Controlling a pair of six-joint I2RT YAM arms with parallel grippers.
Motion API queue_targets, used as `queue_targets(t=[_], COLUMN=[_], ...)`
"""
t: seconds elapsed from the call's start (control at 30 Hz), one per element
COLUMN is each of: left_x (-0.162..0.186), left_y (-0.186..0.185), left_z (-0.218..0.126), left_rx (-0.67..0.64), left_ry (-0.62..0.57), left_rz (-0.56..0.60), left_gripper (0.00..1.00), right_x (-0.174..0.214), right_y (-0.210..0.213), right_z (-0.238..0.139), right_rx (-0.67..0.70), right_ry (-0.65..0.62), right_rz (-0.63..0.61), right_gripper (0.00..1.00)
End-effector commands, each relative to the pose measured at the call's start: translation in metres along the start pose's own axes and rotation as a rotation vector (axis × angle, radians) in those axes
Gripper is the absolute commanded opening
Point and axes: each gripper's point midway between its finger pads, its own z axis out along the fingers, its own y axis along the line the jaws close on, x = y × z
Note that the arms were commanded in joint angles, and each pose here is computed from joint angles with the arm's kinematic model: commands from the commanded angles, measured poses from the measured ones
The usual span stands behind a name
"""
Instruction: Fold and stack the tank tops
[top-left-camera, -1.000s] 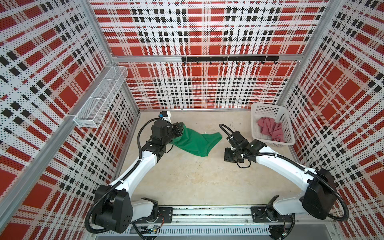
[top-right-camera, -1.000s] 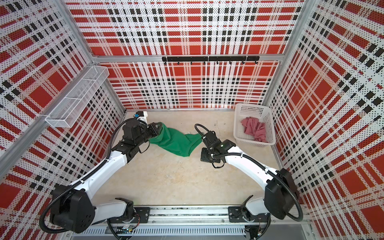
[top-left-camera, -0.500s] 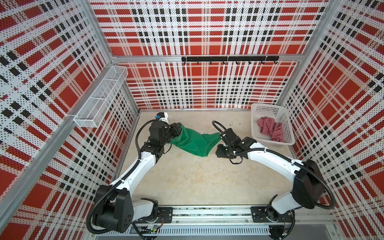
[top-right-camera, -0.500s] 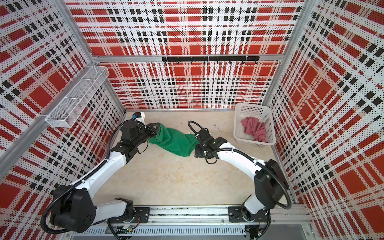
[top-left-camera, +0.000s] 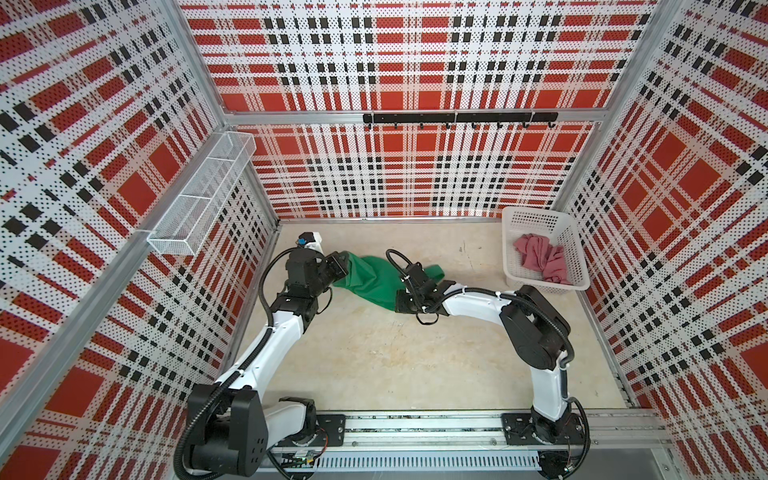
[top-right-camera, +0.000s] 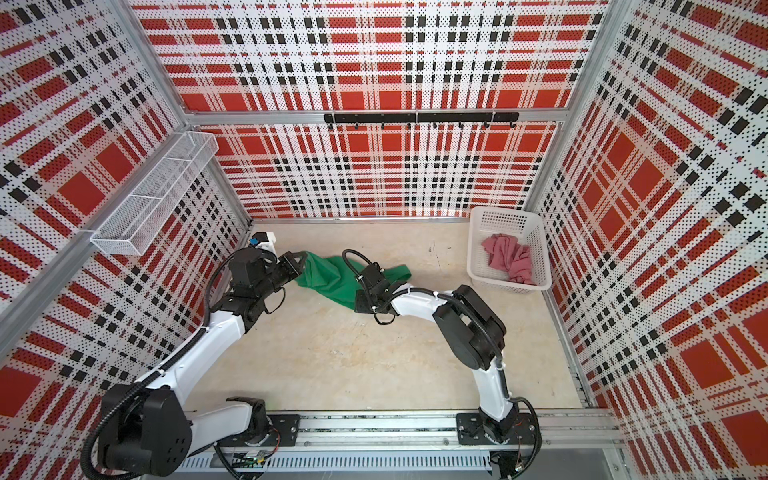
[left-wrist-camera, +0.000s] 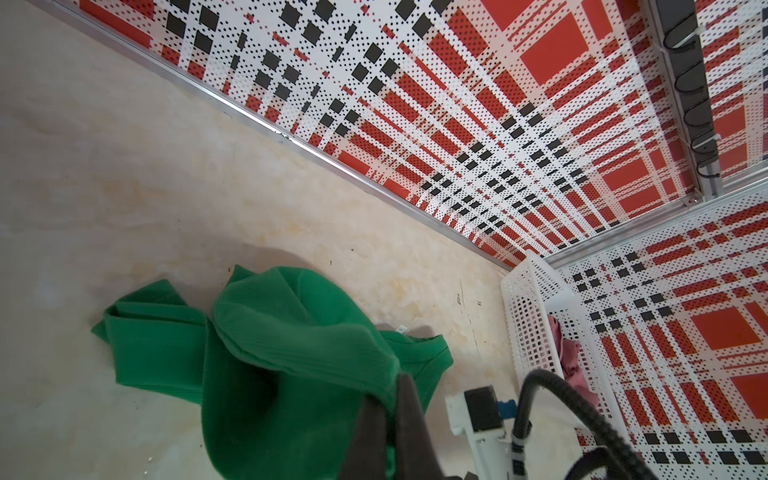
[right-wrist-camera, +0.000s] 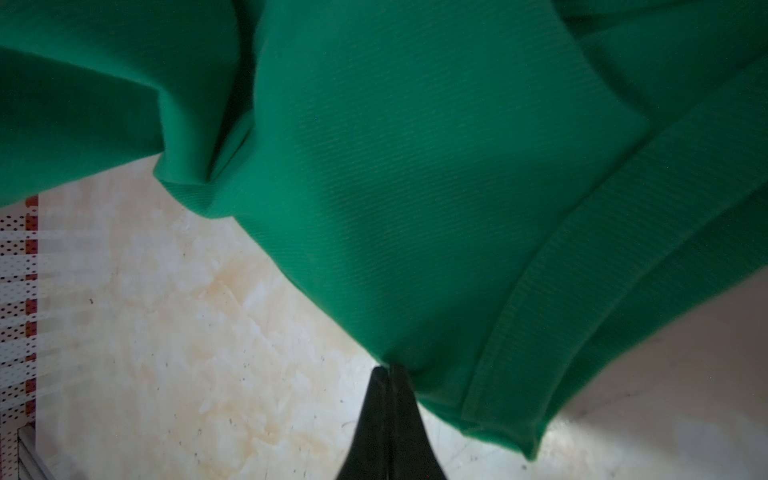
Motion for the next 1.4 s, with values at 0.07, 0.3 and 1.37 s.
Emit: queue_targets(t=[0.07,0.3,1.37], left_x=[0.011,0.034,-0.015], left_y=[0.0,-0.025,-0.092], left_z=[-0.008,-0.027,-0.02], left_rx=[0.021,0.117,0.505], left_ry=[0.027,0.085,0.064], left_rz=[-0.01,-0.075,-0.199], left_gripper=[0.0,0.0,0.0], right_x=[0.005,0.003,0.062], right_y=[-0.036,-0.117,-0.017], right_z=[0.012,0.004,-0.094], right_rx=[0.115,0.314,0.054], right_ry=[0.029,0.082,0.111], right_rz=[0.056,0.085,0.011], right_gripper=[0.0,0.0,0.29])
